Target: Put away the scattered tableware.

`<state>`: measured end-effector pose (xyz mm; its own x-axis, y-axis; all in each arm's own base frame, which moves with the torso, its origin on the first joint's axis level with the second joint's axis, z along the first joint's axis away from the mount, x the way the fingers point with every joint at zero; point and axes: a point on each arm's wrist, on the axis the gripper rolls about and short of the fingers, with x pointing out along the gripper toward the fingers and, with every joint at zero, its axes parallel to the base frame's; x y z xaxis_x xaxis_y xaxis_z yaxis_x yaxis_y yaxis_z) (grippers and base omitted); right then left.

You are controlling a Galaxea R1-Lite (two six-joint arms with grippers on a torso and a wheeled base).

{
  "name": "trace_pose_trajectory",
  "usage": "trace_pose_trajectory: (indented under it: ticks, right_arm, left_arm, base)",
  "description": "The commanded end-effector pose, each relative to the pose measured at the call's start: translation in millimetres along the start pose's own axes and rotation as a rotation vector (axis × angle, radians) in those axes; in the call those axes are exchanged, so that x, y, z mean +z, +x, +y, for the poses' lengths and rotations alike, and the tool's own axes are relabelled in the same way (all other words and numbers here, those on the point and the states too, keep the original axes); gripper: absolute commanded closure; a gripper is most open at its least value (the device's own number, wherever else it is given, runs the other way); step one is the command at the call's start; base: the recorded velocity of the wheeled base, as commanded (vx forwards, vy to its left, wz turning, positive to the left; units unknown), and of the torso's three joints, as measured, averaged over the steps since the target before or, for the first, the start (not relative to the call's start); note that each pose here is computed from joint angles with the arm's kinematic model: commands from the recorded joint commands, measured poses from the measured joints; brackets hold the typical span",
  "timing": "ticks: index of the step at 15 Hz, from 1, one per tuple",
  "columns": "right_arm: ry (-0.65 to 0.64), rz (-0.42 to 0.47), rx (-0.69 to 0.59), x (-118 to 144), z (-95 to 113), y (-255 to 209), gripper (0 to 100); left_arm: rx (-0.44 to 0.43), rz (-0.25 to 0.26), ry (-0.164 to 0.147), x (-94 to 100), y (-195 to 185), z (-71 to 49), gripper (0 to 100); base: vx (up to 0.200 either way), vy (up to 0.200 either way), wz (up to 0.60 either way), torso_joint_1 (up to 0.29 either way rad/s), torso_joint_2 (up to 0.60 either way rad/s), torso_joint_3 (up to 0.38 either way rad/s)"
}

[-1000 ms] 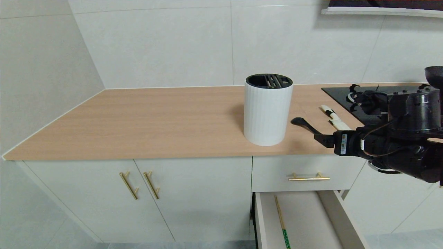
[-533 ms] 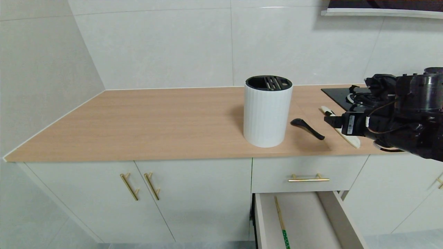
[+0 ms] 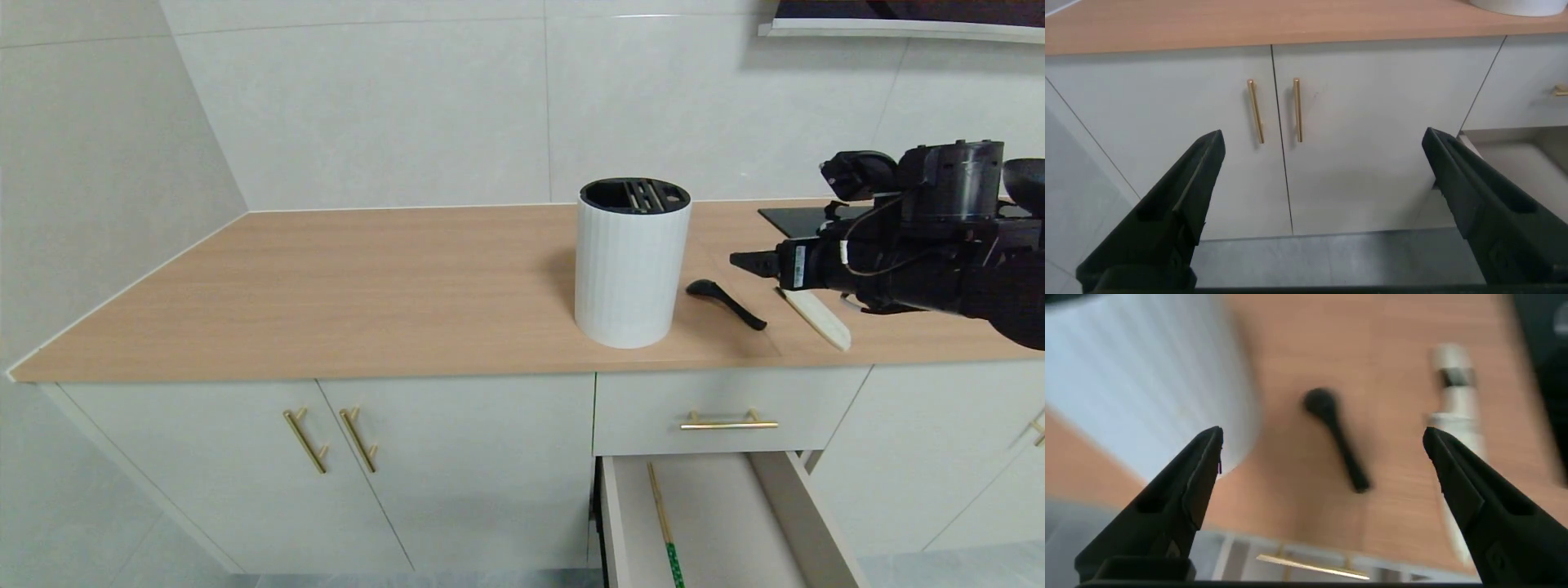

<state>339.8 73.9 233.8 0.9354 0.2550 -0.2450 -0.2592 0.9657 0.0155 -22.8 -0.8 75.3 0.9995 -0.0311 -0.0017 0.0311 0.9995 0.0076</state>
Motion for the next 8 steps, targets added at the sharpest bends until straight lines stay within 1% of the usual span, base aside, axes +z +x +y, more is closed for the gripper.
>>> trace_pose_trajectory:
  ticks: [1, 3, 6, 8]
  right_arm:
    - [0.017, 0.063, 0.037, -13, -19, 12, 0]
    - [0.028, 0.091, 0.092, -20, -28, 17, 0]
    - [-0.012, 0.125, 0.092, -40, -31, 41, 0]
    - [-0.020, 0.103, 0.072, -57, -33, 63, 0]
  left_arm:
    - [0.000, 0.000, -0.002, 0.0, 0, 0.0, 0]
    - [0.000, 0.000, 0.000, 0.0, 0, 0.0, 0]
    - [0.000, 0.000, 0.000, 0.0, 0, 0.0, 0]
    - [0.000, 0.000, 0.000, 0.0, 0, 0.0, 0]
  base:
    - [0.000, 0.000, 0.00, 0.000, 0.00, 0.000]
    - [0.000, 0.000, 0.00, 0.000, 0.00, 0.000]
    - [0.000, 0.000, 0.00, 0.000, 0.00, 0.000]
    - [0.000, 0.000, 0.00, 0.000, 0.00, 0.000]
